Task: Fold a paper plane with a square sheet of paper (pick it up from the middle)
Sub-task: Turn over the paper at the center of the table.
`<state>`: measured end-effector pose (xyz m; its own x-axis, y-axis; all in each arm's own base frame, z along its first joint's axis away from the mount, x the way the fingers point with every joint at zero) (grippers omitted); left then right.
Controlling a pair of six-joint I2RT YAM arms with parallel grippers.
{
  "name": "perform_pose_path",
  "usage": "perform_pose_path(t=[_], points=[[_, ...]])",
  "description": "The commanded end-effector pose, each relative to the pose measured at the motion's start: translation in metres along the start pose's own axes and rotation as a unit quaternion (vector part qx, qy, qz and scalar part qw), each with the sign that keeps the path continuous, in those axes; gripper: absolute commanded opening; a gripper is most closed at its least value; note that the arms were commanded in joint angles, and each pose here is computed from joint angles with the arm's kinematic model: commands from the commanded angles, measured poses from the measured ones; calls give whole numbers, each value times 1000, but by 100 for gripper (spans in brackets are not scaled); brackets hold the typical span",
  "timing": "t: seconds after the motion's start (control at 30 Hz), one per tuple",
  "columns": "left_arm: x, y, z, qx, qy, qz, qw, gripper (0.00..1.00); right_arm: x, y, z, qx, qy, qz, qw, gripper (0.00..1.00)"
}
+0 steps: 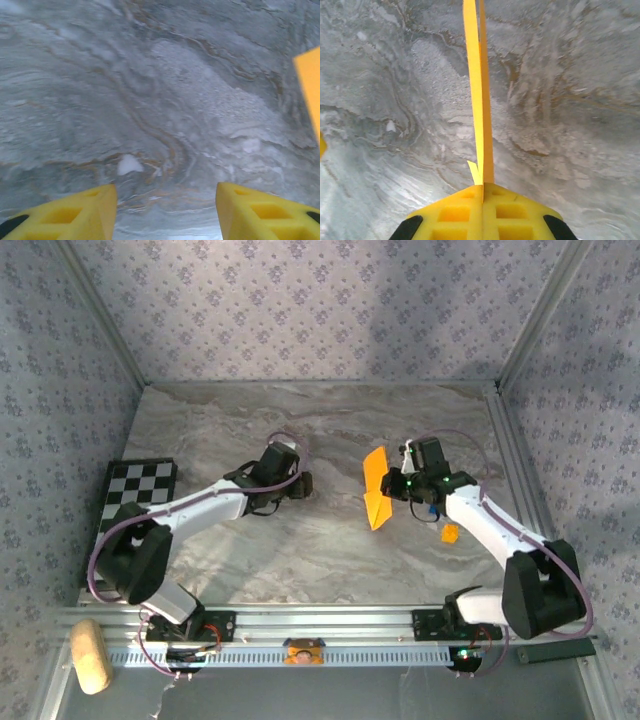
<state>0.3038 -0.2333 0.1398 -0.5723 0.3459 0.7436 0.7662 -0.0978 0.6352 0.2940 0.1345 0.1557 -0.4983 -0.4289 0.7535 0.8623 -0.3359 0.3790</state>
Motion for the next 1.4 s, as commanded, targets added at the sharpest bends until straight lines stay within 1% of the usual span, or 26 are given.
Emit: perform_pose_path(t=[0.0, 0.03, 0.13, 0.33, 0.43, 0.53, 0.63, 0.77, 0.9, 1.07, 1.13, 1.23, 1.3, 1.37], points=[[13, 10, 16, 25, 34, -44, 998, 56, 17, 1, -10, 29, -70, -13, 997, 3], [14, 10, 16, 25, 29, -46, 998, 57, 19, 2, -9, 32, -79, -18, 996, 3], [9, 4, 22, 27, 34, -31, 999, 56, 23, 4, -11, 41, -120, -32, 991, 3], [5, -1, 28, 38, 37, -29, 998, 56, 22, 4, 11, 127, -175, -58, 975, 3], [9, 0, 35, 51, 48, -38, 997, 56, 22, 1, 10, 153, -233, -54, 959, 4], [13, -1, 49, 78, 67, -38, 994, 57, 15, 0, 6, 158, -273, -28, 948, 3], [17, -5, 61, 103, 71, -40, 991, 57, 8, -2, 9, 168, -287, -13, 943, 3], [23, -9, 73, 134, 71, -54, 987, 62, 0, -5, 17, 197, -305, -14, 932, 3], [34, -10, 87, 162, 90, -73, 980, 63, -8, -5, 28, 233, -349, -24, 908, 4], [47, -11, 99, 175, 117, -93, 973, 65, -33, -19, 40, 276, -397, -11, 875, 4], [51, -12, 103, 178, 131, -96, 971, 65, -51, -28, 51, 301, -404, 2, 864, 4], [60, -13, 111, 186, 155, -105, 965, 65, -75, -46, 67, 324, -399, 25, 857, 5], [66, -15, 115, 192, 167, -112, 961, 65, -88, -60, 79, 332, -380, 39, 863, 6], [74, -17, 120, 200, 181, -119, 956, 65, -100, -73, 91, 330, -350, 55, 875, 8]])
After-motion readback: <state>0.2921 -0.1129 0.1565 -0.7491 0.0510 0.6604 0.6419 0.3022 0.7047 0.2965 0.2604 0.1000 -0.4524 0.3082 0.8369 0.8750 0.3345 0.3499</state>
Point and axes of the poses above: each hand's point on the last joint's axis, 136 mm out from that joint toward the fingers, its own x axis back along the fingers, its own z axis along the line the jaws close on, y = z × x, the point moved 4 cm from there along x, back along the fingers, and after that the axes turned 9 degrees about -x, right-handed, at the moved point
